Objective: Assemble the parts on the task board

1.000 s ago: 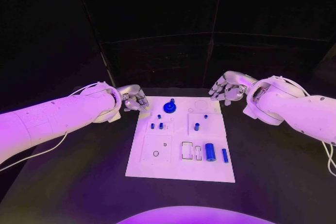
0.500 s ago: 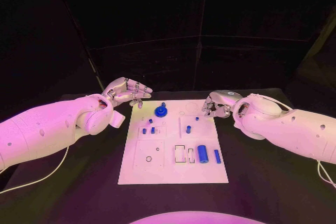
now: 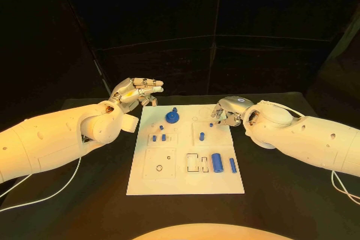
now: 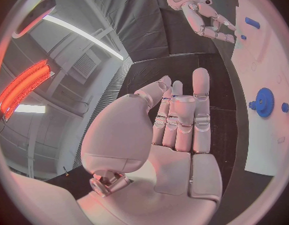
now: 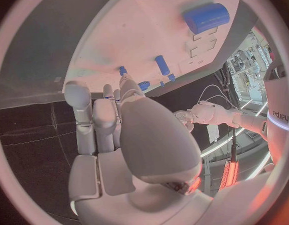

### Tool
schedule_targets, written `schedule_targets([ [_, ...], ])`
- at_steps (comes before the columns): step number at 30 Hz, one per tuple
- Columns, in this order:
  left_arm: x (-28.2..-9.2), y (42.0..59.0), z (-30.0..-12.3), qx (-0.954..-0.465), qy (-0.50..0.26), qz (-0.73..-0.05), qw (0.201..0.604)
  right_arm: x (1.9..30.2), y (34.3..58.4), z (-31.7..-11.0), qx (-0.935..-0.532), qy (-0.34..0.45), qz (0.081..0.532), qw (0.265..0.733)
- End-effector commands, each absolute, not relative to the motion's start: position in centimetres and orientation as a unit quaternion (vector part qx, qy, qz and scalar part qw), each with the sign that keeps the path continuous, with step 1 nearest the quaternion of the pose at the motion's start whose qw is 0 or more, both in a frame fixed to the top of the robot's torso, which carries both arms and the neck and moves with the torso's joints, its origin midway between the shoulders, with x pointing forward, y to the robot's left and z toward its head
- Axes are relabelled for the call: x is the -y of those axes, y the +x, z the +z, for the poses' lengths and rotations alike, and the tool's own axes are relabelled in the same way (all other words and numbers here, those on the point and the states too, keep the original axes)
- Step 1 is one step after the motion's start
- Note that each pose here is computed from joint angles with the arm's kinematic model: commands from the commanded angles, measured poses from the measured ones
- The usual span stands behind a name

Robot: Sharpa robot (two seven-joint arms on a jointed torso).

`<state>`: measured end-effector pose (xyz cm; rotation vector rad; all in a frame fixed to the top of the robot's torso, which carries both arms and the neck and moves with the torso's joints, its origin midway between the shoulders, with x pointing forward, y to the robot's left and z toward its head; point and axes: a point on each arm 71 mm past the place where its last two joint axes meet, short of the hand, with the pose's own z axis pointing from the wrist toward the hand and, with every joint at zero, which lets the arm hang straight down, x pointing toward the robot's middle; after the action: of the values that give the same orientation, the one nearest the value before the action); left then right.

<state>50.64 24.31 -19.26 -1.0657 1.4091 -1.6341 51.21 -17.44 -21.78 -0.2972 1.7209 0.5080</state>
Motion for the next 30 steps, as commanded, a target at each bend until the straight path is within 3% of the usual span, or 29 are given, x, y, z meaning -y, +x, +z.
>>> schedule_targets([
  [1,-24.2,50.6,-19.0,-0.526,-0.423,-0.651,0.347,17.2,51.3,-22.0,-0.751,-0.129,0.223,0.608],
  [30,-23.8,50.6,-19.1,-0.536,-0.418,-0.651,0.339,15.8,51.5,-23.5,-0.786,-0.139,0.212,0.564],
])
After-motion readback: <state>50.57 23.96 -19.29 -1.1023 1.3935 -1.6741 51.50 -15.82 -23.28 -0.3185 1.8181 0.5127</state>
